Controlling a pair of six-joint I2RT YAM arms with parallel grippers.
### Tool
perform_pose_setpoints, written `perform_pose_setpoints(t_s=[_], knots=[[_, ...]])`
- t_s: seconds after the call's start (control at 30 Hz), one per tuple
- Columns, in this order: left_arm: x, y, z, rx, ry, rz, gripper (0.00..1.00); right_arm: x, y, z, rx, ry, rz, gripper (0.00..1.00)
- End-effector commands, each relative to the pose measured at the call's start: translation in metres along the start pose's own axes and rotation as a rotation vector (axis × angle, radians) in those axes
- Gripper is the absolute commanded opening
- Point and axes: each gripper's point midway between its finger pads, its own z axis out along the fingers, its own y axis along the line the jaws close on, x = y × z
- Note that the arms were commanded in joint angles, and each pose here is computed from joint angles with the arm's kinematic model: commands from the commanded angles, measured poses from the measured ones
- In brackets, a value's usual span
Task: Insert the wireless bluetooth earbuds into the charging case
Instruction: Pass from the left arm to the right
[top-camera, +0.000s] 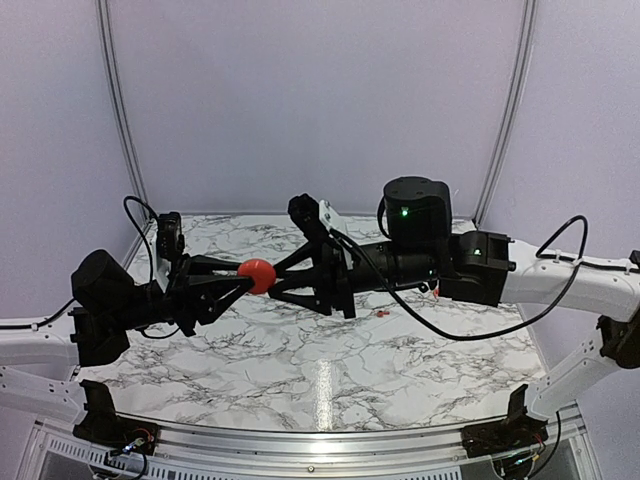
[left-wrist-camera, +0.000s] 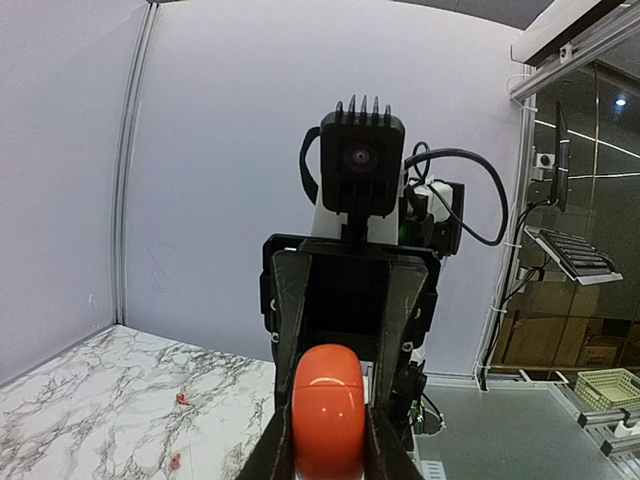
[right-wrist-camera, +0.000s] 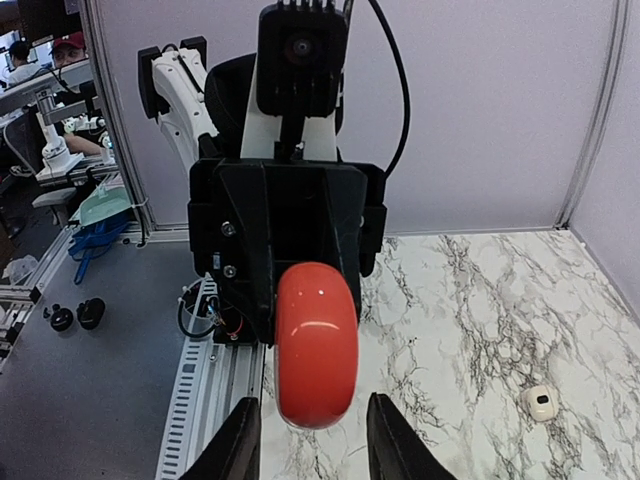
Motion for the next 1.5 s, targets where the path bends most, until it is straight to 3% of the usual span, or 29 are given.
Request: perform_pose_setpoints(t_s=[0.0, 0.63, 0.8, 0.93, 1.07, 1.23, 1.47], knots=[[-0.011, -0.011, 0.000, 0.046, -0.043, 0.035, 0.07, -0.025, 0.004, 0.000, -0.039, -0.053, -0.026, 0.35], [-0.005, -0.009, 0.000, 0.040, -0.033, 0.026, 0.07, -0.022, 0.008, 0.006, -0.080, -0.023, -0.049, 0.29], [-0.004, -0.009, -0.001, 0.034, -0.033, 0.028, 0.09, -0.022, 0.009, 0.006, -0.085, -0.018, -0.053, 0.21], [-0.001, -0.007, -0.005, 0.018, -0.032, 0.023, 0.22, -0.020, 0.010, 0.005, -0.086, -0.005, -0.064, 0.16], [0.007, -0.002, -0.010, -0.018, 0.011, 0.031, 0.44, -0.018, 0.009, 0.002, -0.076, 0.023, -0.076, 0.12], [0.029, 0.001, -0.016, -0.046, 0.128, 0.035, 0.52, -0.011, 0.006, 0.000, -0.054, 0.087, -0.088, 0.10], [0.050, 0.003, -0.016, -0.049, 0.254, 0.027, 0.54, 0.003, 0.005, 0.002, -0.064, 0.165, -0.081, 0.09]])
